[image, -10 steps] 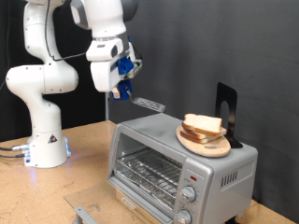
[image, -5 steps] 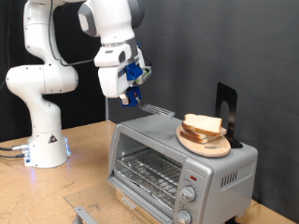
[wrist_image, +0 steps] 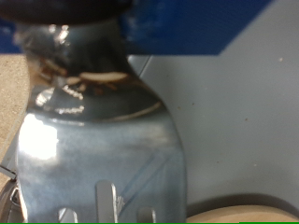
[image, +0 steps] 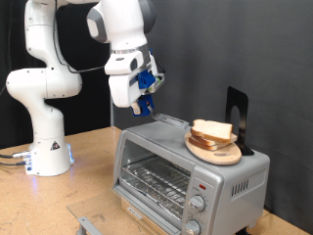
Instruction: Make a piece of toast with the oven
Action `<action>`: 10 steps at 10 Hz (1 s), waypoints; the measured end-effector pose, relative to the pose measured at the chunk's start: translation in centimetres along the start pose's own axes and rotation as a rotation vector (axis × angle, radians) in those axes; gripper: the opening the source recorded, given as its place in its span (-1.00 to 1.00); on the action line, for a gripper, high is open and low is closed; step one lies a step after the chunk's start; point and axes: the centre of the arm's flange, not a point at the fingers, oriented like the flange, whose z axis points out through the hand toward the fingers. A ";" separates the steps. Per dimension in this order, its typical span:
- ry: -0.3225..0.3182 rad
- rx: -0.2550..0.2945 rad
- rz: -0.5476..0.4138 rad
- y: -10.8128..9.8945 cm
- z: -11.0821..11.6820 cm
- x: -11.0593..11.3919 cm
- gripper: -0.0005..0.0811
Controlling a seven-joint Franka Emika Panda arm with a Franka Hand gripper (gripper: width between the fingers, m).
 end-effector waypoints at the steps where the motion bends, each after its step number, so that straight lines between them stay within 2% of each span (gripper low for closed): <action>1: 0.001 -0.006 -0.001 -0.1 0.2 0.2 -0.03; 10: 0.002 -0.014 -0.003 -0.3 1.0 1.1 -0.03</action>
